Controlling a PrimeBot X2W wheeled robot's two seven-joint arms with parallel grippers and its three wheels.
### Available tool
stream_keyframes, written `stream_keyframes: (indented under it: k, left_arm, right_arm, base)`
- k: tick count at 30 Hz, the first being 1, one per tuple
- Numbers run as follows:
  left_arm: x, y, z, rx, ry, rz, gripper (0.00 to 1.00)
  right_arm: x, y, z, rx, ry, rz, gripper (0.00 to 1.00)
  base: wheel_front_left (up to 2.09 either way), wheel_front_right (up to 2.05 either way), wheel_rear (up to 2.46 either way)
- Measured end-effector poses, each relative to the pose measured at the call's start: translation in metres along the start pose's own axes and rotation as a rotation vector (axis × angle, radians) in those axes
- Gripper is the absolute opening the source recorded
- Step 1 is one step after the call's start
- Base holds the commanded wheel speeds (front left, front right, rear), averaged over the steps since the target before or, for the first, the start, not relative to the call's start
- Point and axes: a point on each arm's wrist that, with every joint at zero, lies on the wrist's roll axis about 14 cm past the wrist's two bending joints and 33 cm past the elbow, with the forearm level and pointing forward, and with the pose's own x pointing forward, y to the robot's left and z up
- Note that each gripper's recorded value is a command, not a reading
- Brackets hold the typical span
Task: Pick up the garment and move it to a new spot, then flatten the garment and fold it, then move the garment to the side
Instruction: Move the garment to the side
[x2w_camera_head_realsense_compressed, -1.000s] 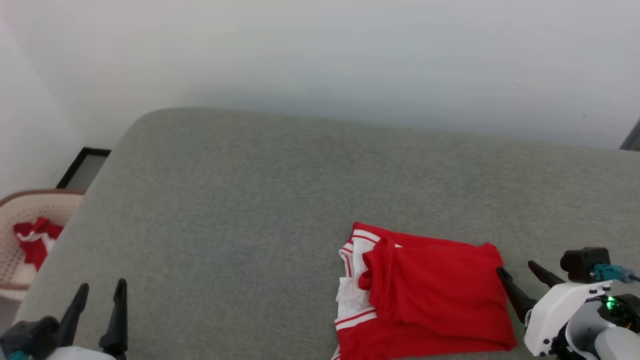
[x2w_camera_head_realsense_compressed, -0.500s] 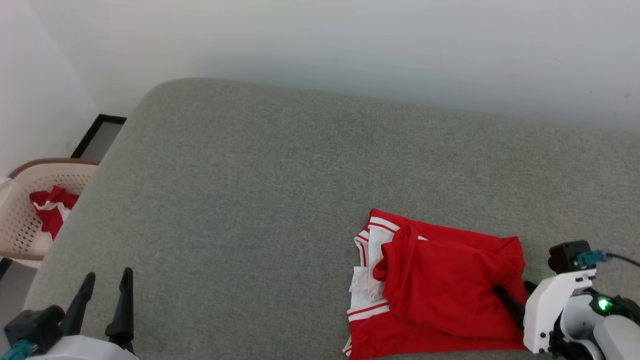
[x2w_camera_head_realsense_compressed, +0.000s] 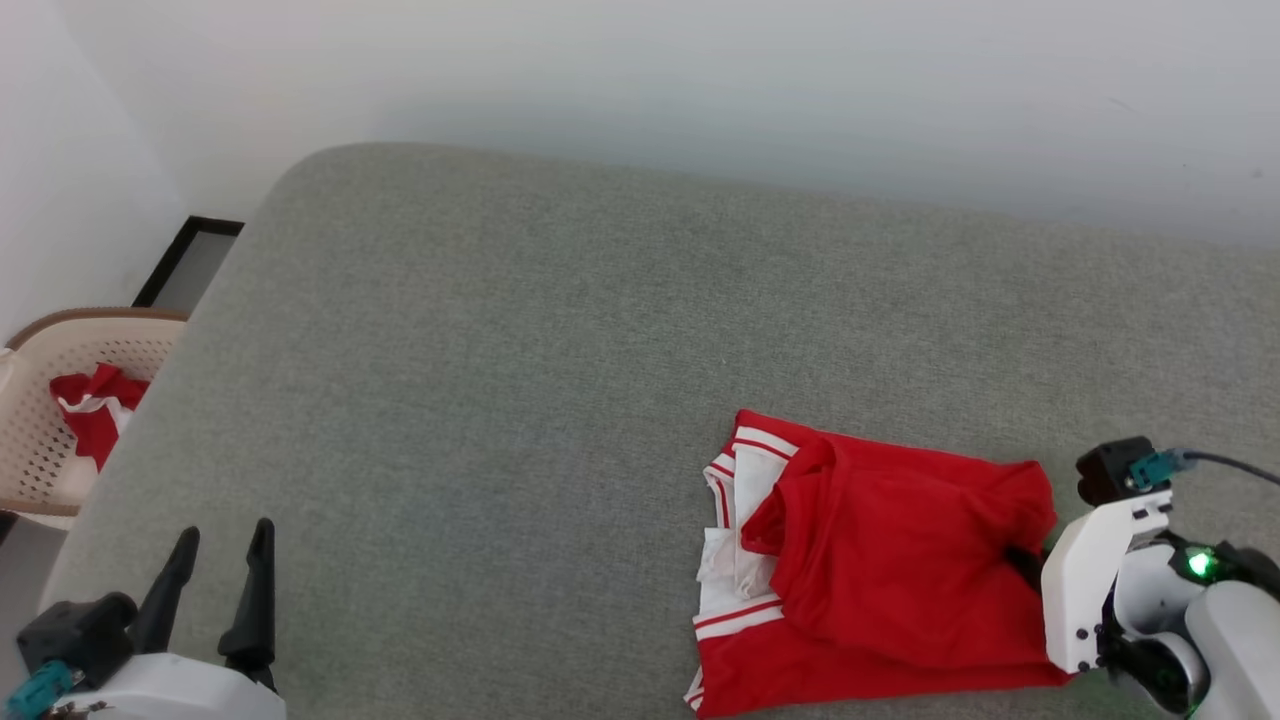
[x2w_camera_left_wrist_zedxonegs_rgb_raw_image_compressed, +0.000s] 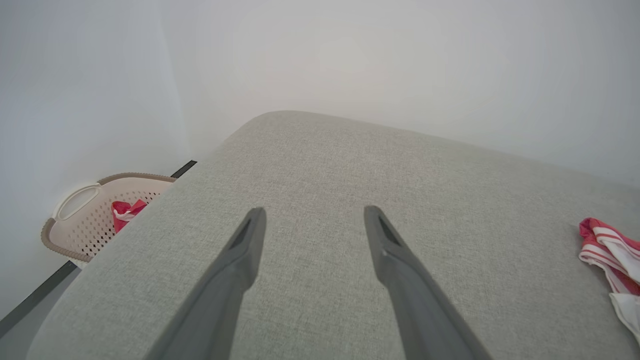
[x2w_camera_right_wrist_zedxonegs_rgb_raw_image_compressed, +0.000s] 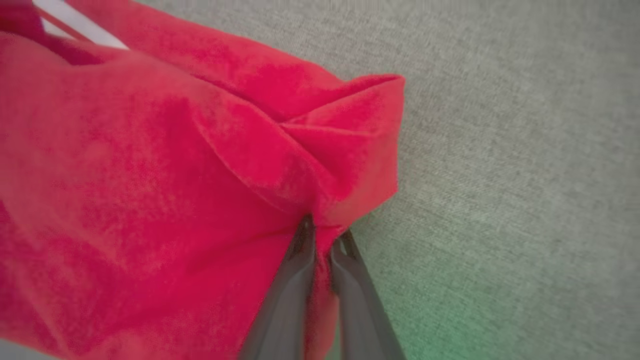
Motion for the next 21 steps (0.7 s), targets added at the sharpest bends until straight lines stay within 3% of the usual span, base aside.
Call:
stream_keyframes:
  k: [14, 21]
  left_arm:
    - [0.033, -0.041, 0.006, 0.013, -0.015, -0.119, 1.00]
    - [0.055, -0.075, 0.003, 0.015, -0.010, -0.212, 1.00]
  right_arm:
    - [-0.044, -0.059, 0.031, -0.085, -0.071, -0.153, 0.00]
    - [-0.080, -0.105, 0.042, -0.123, -0.097, -0.293, 0.00]
  base:
    - [0.00, 0.00, 0.00]
    - [0.00, 0.00, 0.00]
